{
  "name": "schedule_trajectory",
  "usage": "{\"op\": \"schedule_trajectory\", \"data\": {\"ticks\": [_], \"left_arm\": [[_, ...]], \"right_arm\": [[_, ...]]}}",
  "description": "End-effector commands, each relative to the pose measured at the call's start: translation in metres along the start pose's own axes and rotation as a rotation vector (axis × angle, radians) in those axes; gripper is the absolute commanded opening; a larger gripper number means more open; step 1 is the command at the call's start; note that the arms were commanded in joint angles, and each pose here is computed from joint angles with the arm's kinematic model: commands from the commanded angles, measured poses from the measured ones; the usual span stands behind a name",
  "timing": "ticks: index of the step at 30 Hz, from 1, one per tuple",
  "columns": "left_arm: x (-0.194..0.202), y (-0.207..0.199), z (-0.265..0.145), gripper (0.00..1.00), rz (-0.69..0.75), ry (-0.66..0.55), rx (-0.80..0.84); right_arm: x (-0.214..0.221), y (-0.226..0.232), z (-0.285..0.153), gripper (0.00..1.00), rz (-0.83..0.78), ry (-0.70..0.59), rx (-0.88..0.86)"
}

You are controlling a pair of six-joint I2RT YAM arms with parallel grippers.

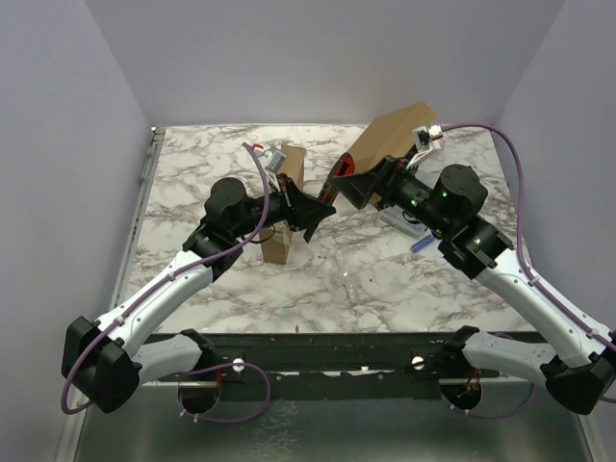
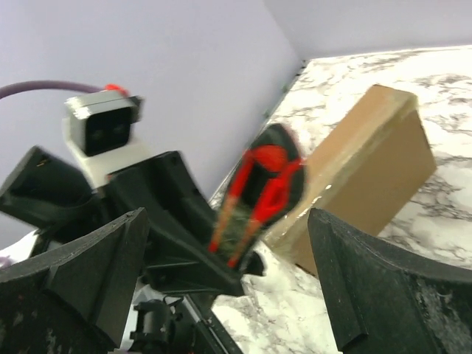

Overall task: Unpack the express box
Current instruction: Cut the express box at the center of the board.

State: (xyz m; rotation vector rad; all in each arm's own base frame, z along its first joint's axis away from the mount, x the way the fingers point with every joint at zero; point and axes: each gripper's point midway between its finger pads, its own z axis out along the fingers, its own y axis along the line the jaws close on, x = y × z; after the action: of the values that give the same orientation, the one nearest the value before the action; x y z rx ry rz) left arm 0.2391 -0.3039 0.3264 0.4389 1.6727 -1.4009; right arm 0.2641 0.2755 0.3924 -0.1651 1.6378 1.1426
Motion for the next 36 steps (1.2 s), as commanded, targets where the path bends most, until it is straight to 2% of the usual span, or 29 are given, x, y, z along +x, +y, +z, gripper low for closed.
{"op": "schedule_trajectory", "data": {"ticks": [1, 3, 6, 10, 14, 17, 20, 32, 34, 35, 36], "left_arm": [[-0.029, -0.04, -0.01, 0.0, 0.107, -0.08, 0.121], [-0.03, -0.041, -0.01, 0.0, 0.107, -0.08, 0.125], [-0.029, -0.047, -0.011, 0.0, 0.106, -0.074, 0.152], [-0.028, -0.051, -0.009, 0.0, 0.095, -0.06, 0.182], [-0.026, -0.055, -0.011, 0.0, 0.09, -0.053, 0.206], [-0.024, -0.058, -0.012, 0.0, 0.092, -0.046, 0.223], [-0.021, -0.059, -0.015, 0.0, 0.093, -0.041, 0.228], [-0.012, -0.061, -0.025, 0.0, 0.096, -0.043, 0.233], [-0.013, -0.062, -0.026, 0.0, 0.098, -0.046, 0.234], [-0.014, -0.062, -0.026, 0.0, 0.098, -0.047, 0.234], [-0.014, -0.063, -0.026, 0.0, 0.097, -0.048, 0.235]], "right_arm": [[0.007, -0.032, 0.0, 1.0, 0.009, 0.006, 0.146], [0.009, -0.034, 0.004, 1.0, 0.02, 0.022, 0.151], [0.017, -0.012, 0.01, 0.96, 0.015, 0.072, 0.0], [0.027, 0.035, 0.012, 0.82, 0.005, 0.145, -0.291], [0.038, 0.05, 0.007, 0.68, 0.018, 0.175, -0.424], [0.043, 0.052, 0.012, 0.62, 0.041, 0.202, -0.454], [0.04, 0.049, 0.016, 0.53, 0.055, 0.175, -0.441], [0.033, 0.053, 0.015, 0.57, 0.12, 0.099, -0.505], [0.036, 0.055, 0.015, 0.52, 0.119, 0.106, -0.532], [0.04, 0.054, 0.016, 0.46, 0.116, 0.124, -0.535], [0.042, 0.055, 0.017, 0.35, 0.107, 0.138, -0.546]]}}
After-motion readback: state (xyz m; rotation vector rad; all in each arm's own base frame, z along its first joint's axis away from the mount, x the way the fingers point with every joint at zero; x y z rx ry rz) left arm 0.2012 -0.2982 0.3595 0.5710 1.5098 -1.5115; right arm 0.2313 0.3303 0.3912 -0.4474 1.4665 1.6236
